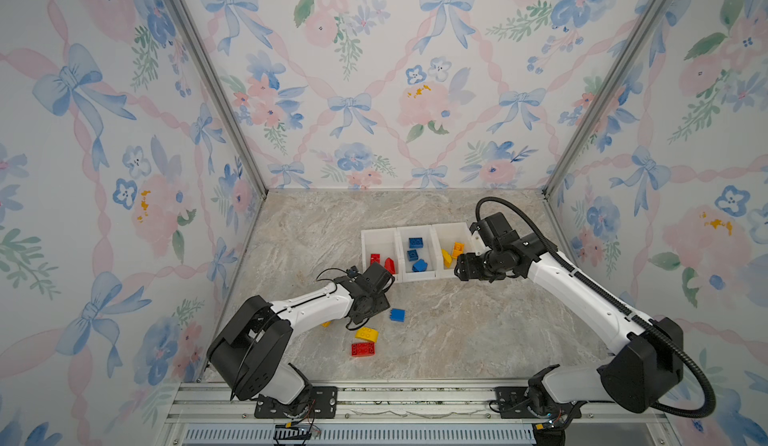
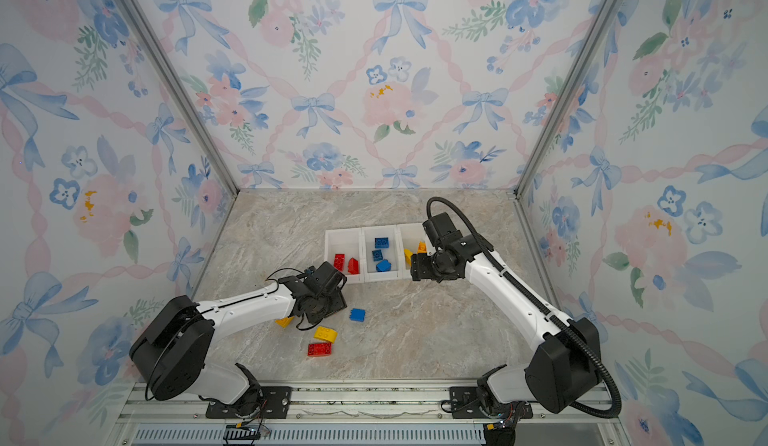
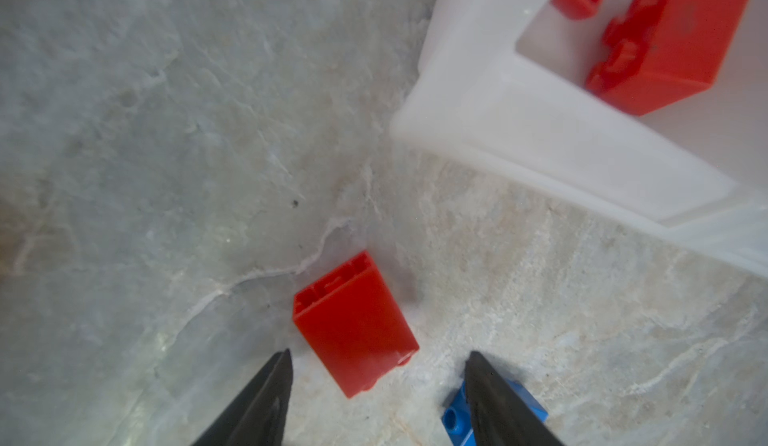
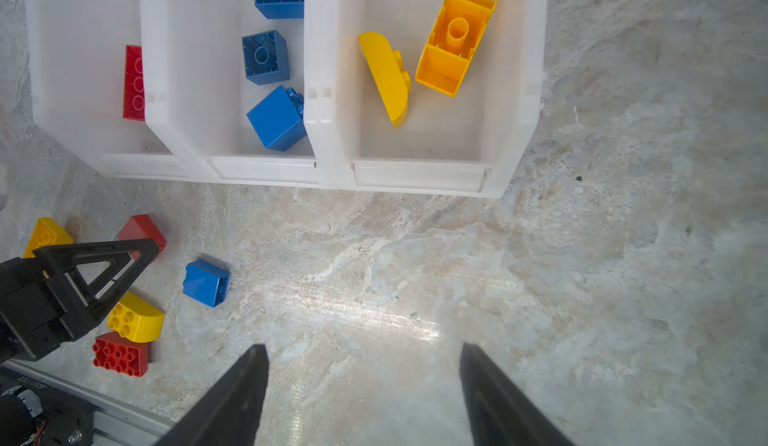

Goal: Sort the legos into containers by color
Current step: 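Lower the left gripper onto a red tall brick and close while the right withdraws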

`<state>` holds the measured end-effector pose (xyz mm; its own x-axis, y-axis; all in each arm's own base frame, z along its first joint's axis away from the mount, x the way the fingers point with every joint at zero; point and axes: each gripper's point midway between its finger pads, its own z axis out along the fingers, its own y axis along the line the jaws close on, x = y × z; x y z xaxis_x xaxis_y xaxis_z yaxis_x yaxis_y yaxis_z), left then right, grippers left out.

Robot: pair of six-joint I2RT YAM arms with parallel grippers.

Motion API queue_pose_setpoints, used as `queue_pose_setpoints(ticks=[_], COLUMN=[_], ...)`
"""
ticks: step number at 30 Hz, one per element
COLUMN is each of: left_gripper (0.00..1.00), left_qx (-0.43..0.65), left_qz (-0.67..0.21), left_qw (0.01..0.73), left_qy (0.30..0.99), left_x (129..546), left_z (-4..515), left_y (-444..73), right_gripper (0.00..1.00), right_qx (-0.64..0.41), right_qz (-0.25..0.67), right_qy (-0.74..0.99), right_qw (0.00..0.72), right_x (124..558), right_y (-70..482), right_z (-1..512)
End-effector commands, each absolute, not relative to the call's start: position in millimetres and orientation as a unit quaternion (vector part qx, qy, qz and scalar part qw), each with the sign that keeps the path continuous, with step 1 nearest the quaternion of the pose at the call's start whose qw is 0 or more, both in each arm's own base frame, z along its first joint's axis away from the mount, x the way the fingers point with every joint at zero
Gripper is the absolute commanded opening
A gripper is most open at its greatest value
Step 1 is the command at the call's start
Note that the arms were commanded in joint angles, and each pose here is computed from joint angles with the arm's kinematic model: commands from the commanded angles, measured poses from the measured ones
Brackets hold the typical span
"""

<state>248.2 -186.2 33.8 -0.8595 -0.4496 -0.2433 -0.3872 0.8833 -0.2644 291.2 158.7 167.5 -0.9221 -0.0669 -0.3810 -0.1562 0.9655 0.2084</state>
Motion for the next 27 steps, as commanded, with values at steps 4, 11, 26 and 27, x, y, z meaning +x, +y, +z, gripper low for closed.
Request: queue_pose_setpoints(ticks=[4,11,26,27], left_gripper=[0.66,0.62,0.43,0.41], left_qx=[-0.235,-0.251,-0.255,-0.254], left_qz=[-0.081,-0.073,-0.050,-0.050], left_qw=[0.145,0.143,0.135,0.134], left_qy=[0.958,0.954,0.956,0.957], left_x=[249.4,251.0,249.9,249.6], left_z=[27.3,22.5,8.8,8.4], left_y=[-184.8,-183.7,-180.2,-180.7], right_gripper=[0.76,0.76,0.76,0.76], right_qx=[-0.061,-0.057,-0.049,-0.048], right_qz=[0.120,0.124,0.137,0.137], right_qy=[0.976,0.977,0.976,0.976], right_qw=[0.172,0.166,0.160,0.160], right_x=[281.4,282.7,289.0,289.7], right_y=[148.1,140.9,133.8,132.9], right_z=[162.6,159.8,156.5,156.3])
